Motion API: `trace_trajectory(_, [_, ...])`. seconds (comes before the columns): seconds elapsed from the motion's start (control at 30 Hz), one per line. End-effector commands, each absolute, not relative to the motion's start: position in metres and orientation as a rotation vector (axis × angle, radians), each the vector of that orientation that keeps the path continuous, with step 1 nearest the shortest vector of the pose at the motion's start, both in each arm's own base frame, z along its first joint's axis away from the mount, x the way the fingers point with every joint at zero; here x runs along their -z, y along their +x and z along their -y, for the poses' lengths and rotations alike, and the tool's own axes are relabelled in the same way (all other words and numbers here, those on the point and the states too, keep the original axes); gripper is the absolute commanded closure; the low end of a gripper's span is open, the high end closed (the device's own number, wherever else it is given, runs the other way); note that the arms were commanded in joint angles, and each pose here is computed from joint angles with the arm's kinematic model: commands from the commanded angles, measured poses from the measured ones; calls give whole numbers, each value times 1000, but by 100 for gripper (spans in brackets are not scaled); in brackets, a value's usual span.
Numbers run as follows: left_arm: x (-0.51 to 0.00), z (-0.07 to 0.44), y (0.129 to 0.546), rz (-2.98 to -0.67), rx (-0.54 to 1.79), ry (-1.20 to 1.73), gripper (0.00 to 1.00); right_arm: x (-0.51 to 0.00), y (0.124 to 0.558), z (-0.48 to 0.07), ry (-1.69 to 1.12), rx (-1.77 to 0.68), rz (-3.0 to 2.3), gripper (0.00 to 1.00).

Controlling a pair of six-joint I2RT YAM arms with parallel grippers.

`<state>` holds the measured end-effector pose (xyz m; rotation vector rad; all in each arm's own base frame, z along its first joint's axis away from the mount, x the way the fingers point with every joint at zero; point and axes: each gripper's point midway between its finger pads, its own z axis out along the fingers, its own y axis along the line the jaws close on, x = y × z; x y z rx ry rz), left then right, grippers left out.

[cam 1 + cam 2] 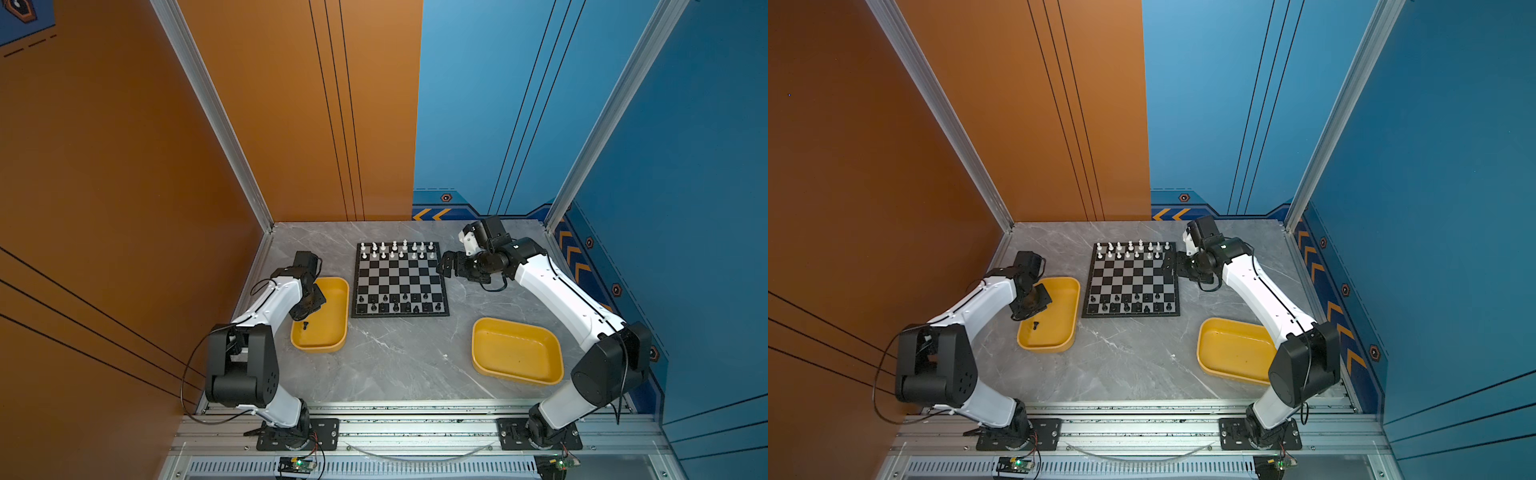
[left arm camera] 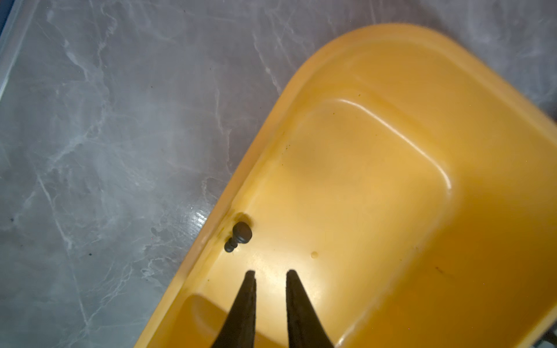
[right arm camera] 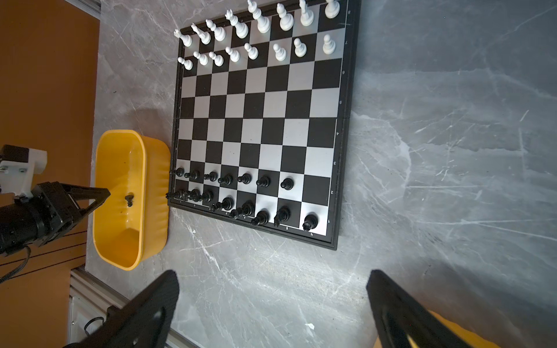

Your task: Set up the chess pieces on the board

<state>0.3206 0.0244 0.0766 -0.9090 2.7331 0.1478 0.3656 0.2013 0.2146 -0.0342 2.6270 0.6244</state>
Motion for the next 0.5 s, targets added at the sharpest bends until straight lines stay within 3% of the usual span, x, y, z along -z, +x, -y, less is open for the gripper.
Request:
trace_trajectory(0.0, [-69,-23,299,-2865,-228,-881,79,-222,375,-203,-12,-634,-2597,0])
trace_trajectory(0.23, [-57,-25,284,-2918,-352,-895,67,-220,378,-196,-1,-652,-2597,0])
trace_trajectory(0.47, [-39,-33,281,-2936,-477,-882,64,-218,383,-197,-10,-687,-2587,0])
